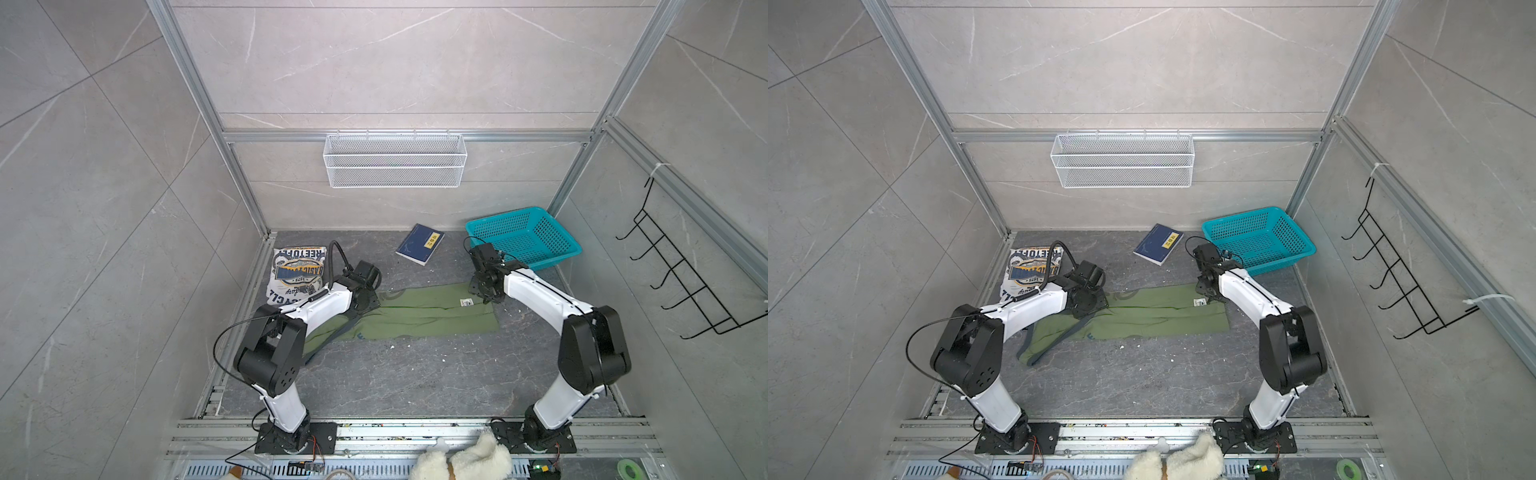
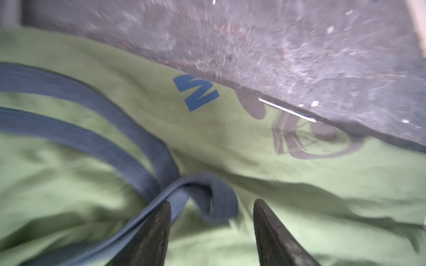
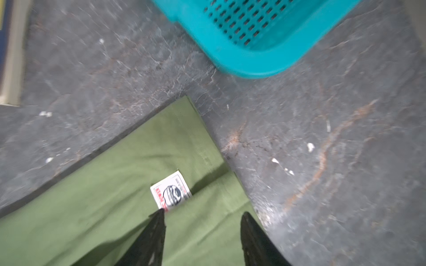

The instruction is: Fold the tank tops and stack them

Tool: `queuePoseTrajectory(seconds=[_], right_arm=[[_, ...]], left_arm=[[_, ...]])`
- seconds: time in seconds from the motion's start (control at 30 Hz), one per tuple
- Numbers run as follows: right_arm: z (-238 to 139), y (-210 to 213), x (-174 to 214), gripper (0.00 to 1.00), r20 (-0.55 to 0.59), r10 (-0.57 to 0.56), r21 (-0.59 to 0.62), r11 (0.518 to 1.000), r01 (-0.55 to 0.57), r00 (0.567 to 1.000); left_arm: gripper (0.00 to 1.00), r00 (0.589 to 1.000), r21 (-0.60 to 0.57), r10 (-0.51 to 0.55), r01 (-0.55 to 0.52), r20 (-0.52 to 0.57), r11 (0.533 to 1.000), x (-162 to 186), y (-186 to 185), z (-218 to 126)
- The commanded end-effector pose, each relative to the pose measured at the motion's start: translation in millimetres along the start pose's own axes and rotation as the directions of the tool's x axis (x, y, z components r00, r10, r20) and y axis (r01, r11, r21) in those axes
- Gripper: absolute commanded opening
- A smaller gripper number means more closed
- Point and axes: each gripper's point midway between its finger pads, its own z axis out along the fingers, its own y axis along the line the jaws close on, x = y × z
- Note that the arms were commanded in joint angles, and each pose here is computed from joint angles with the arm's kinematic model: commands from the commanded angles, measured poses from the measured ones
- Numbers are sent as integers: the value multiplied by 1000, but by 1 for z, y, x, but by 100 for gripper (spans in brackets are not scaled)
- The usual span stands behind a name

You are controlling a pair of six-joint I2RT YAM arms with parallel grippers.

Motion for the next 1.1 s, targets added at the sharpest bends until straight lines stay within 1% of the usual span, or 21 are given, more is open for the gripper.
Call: queuePoseTrajectory(seconds=[0.0,0.07,0.13,0.17,0.2,0.3,0.37,0.43,0.53,0.67,0.87,1.07], right_arm=[[-9,-3,20,55,-34,-58,-43,998,56,998],[-2,-3,36,55,-84,-60,-64,996,55,995],[6,-3,47,55,-115,-50,-72,997,42,992],[10,-1,52,54,-133,-42,-91,995,30,990],[13,5,55,54,-145,-37,-134,991,17,989],[21,18,64,50,-172,-45,-200,980,10,984],[26,22,68,49,-192,-55,-214,977,13,980],[34,22,73,49,-207,-60,-203,979,17,977],[46,23,78,47,-236,-72,-181,983,29,969],[56,27,72,46,-230,-73,-165,986,35,970],[66,40,54,46,-214,-68,-158,987,34,975],[71,57,28,45,-172,-64,-161,986,36,983]], left_arm=[[62,992,-7,110,-110,62,994,-1,-7,-36],[62,987,-11,156,-156,41,988,14,-14,-37],[62,984,12,177,-176,-7,984,30,-22,-31],[62,983,27,182,-181,-30,983,37,-27,-27],[62,980,49,192,-189,-46,981,44,-34,-23],[60,976,95,202,-195,-78,976,57,-50,-12],[60,975,111,203,-192,-91,975,61,-56,-5],[59,975,111,197,-186,-99,976,62,-60,4],[58,976,80,193,-185,-102,979,58,-59,17],[58,983,57,162,-158,-90,986,47,-54,28],[57,991,21,109,-108,-71,994,27,-41,39],[58,997,-9,50,-51,-65,999,8,-19,48]])
